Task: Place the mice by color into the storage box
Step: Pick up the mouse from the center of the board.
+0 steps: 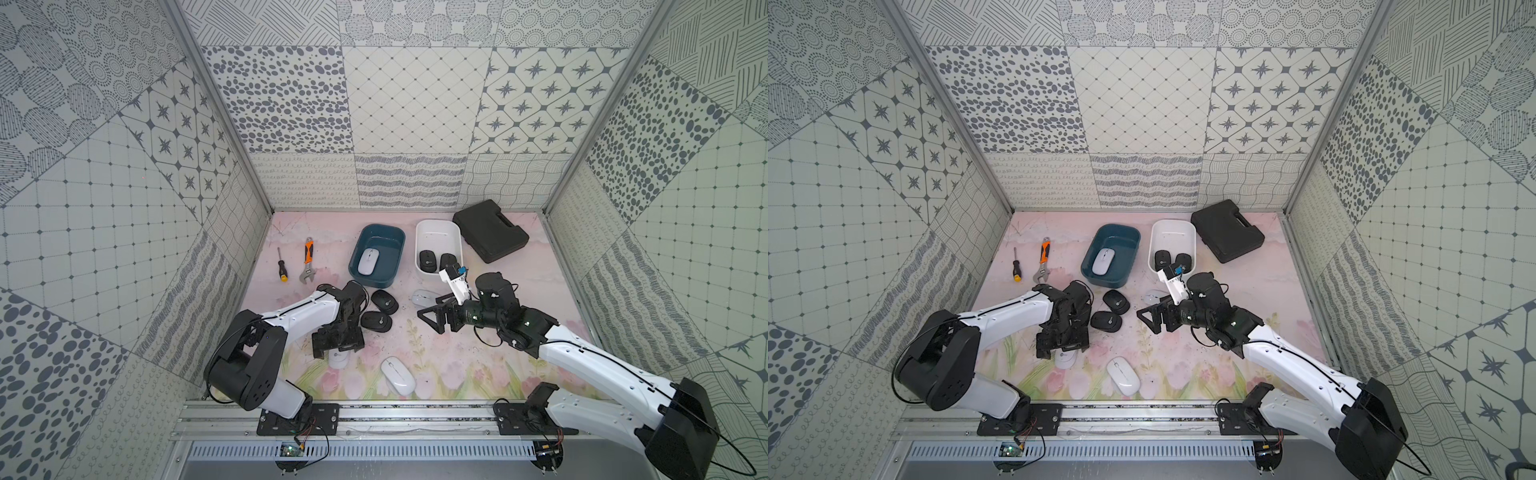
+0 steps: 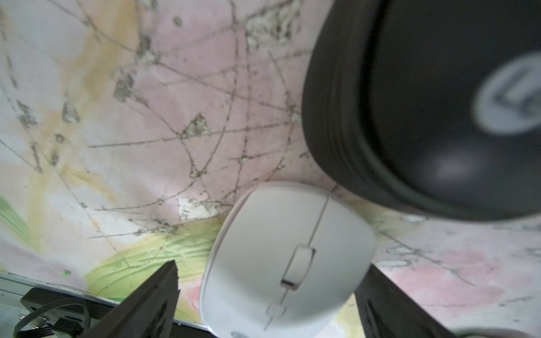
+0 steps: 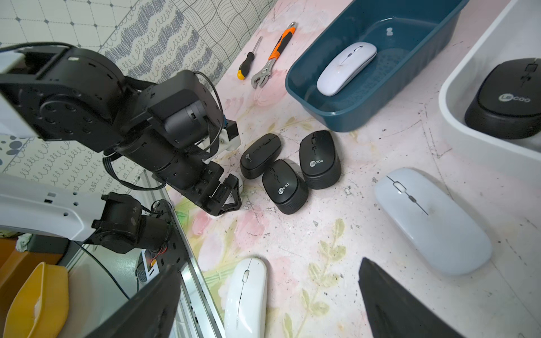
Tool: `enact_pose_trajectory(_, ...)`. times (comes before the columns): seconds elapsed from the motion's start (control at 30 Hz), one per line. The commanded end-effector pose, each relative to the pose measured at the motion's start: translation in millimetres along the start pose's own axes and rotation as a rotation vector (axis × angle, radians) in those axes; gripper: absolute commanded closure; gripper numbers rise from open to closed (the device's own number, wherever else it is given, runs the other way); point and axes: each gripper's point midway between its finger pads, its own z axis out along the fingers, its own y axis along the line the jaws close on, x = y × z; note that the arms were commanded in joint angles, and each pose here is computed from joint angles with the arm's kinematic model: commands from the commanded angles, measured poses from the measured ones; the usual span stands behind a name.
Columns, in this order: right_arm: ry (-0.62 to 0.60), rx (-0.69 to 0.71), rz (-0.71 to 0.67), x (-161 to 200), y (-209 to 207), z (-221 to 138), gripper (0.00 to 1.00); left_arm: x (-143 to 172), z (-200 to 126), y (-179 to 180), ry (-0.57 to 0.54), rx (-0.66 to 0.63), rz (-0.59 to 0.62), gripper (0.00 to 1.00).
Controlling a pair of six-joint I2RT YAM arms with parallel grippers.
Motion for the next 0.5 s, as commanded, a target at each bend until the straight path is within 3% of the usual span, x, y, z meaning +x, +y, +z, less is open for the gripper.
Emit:
enact_pose_trajectory(0.0, -0.010, 0.009, -0.033, 1.4, 0.9, -2.6, 0.01, -4.9, 5.5, -3.4, -0.018, 0.016, 0.008, 0.06)
enact_pose_trajectory(0.37, 0.012, 0.029, -0.066, 7.3, -0.5, 3.6, 0.01, 3.2, 15.5, -4.4, 0.019, 0.027, 0.012, 0.28)
enact_pose_trajectory(0.47, 0.017, 0.032, -0.064, 9.4, -1.7, 4.8, 0.01, 2.6, 14.3, -5.4, 0.012, 0.033, 0.018, 0.30)
